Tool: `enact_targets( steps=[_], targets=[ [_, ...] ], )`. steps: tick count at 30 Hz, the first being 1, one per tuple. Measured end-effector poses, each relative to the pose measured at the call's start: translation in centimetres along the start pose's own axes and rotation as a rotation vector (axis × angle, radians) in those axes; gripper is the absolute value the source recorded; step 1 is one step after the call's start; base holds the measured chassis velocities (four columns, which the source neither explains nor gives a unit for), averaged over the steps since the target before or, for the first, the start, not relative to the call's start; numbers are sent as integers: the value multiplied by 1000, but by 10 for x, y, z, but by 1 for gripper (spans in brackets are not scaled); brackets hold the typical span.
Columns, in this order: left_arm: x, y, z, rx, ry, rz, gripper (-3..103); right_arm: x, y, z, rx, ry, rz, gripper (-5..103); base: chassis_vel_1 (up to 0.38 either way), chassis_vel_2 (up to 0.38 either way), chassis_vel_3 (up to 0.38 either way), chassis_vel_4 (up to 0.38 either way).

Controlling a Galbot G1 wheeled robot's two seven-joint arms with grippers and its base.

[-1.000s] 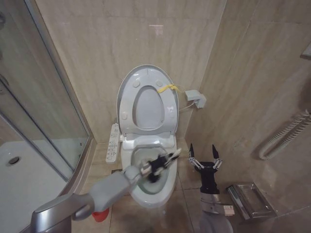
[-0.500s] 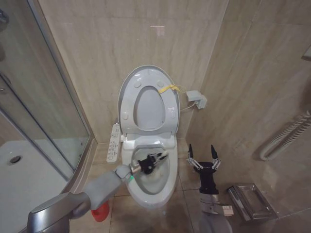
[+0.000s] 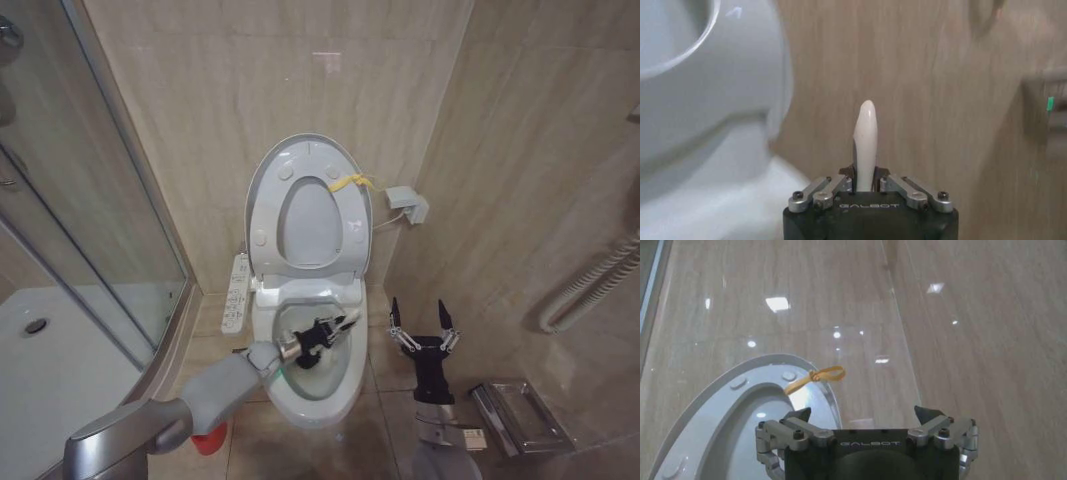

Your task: Open the toilet lid, clean the toilet bowl with a toilet brush, close the toilet lid, and flush.

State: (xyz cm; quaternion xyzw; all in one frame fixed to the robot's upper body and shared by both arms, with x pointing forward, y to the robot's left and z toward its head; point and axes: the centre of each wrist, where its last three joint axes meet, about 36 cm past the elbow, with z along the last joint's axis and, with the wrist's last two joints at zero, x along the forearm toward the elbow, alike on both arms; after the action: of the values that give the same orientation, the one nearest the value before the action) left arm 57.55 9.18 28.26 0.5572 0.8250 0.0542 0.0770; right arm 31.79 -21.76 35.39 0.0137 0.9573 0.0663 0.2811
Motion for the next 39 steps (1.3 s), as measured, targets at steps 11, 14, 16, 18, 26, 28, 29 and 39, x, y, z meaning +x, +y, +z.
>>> enact_targets(
  steps=[11,14,16,18,26,28,29,39],
  targets=[
    [17,14,11,-20,40,-22,18,0,3,0,-1,-2,-6,100,-3,5,1,6],
    [-12,3,-12,5,-52,-11,18,-1,3,1,1,0,-4,100,11,19,10,3],
    [-22,-3,-23,12,-90,4,18,-1,4,2,-1,-1,-1,100,0,0,0,0],
    [1,1,0,3,-20,-7,18,-1,5,3,-2,1,-3,100,-36,-59,0,-16],
    [-3,-11,0,27,-61,-33,18,-2,2,4,4,0,-5,100,3,3,14,8],
    [-20,-16,-17,18,-99,5,18,-3,2,4,3,-2,-1,100,0,0,0,0],
    [-13,-14,-10,6,-71,12,18,-3,2,4,3,-2,0,100,-24,-55,-31,-21],
    [6,0,0,5,-35,-32,18,-1,3,4,0,2,-1,100,-9,-11,-4,-3]
  ],
)
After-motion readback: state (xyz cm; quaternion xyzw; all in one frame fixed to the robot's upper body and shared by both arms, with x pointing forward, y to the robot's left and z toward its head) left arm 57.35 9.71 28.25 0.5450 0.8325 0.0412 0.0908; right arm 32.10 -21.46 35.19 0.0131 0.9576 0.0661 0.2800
